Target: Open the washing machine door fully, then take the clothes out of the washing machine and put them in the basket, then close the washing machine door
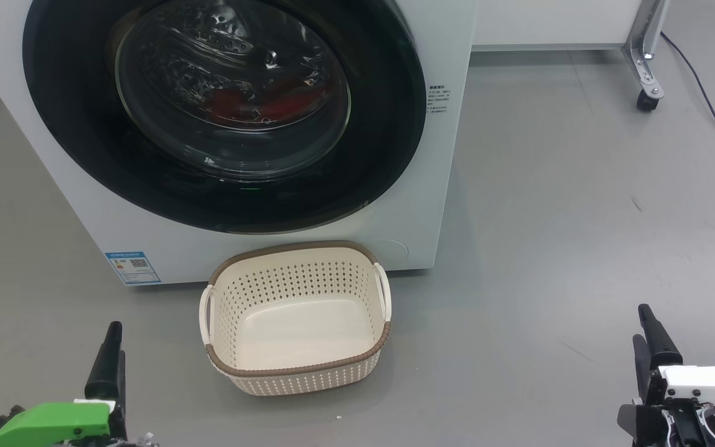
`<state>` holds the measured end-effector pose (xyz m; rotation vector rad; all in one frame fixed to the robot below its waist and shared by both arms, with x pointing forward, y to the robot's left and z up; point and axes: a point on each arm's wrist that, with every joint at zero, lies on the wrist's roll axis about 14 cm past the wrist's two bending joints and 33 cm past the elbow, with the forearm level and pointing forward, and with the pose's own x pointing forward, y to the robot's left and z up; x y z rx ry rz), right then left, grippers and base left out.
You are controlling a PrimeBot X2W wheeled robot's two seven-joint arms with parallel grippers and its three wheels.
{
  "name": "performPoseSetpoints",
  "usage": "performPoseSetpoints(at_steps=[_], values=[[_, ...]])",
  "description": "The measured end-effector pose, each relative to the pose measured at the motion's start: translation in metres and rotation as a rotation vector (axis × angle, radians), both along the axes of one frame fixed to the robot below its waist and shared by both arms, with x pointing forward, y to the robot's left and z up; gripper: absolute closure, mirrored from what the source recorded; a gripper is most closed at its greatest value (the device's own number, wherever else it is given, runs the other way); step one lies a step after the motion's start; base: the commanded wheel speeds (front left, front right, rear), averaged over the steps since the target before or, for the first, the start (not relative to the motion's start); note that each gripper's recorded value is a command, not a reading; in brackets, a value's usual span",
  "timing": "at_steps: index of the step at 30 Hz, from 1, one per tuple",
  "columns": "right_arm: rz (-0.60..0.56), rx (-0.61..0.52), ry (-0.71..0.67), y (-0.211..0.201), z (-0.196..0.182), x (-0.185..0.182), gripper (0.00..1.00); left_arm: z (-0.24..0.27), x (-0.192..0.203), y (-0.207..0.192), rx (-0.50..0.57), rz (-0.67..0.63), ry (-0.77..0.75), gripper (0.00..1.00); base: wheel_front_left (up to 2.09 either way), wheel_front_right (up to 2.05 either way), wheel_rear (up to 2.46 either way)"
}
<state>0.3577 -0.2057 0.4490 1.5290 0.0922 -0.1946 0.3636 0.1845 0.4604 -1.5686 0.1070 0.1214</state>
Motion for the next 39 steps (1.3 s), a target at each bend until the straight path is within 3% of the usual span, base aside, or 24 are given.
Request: performPoseSetpoints(at_steps=[5, 9, 28, 39], values=[[0.022, -0.071, 0.004, 0.0, 0.001, 0.001, 0.0, 0.003, 0.001, 0.001, 0.042, -0.001, -0.007, 0.0, 0.0, 0.0, 0.0], [0.035, -0.148, 0.001, -0.001, 0.003, 0.004, 0.0, 0.006, 0.003, 0.004, 0.139, -0.013, -0.016, 0.0, 0.0, 0.0, 0.0], [0.212, -0.709, 0.033, 0.009, 0.006, 0.015, 0.0, 0.017, 0.008, 0.006, 0.679, -0.106, -0.035, 0.0, 0.0, 0.0, 0.0], [0.26, -0.905, 0.024, 0.021, 0.007, 0.017, 0.0, 0.023, 0.011, -0.004, 0.886, -0.132, -0.057, 0.0, 0.0, 0.0, 0.0]])
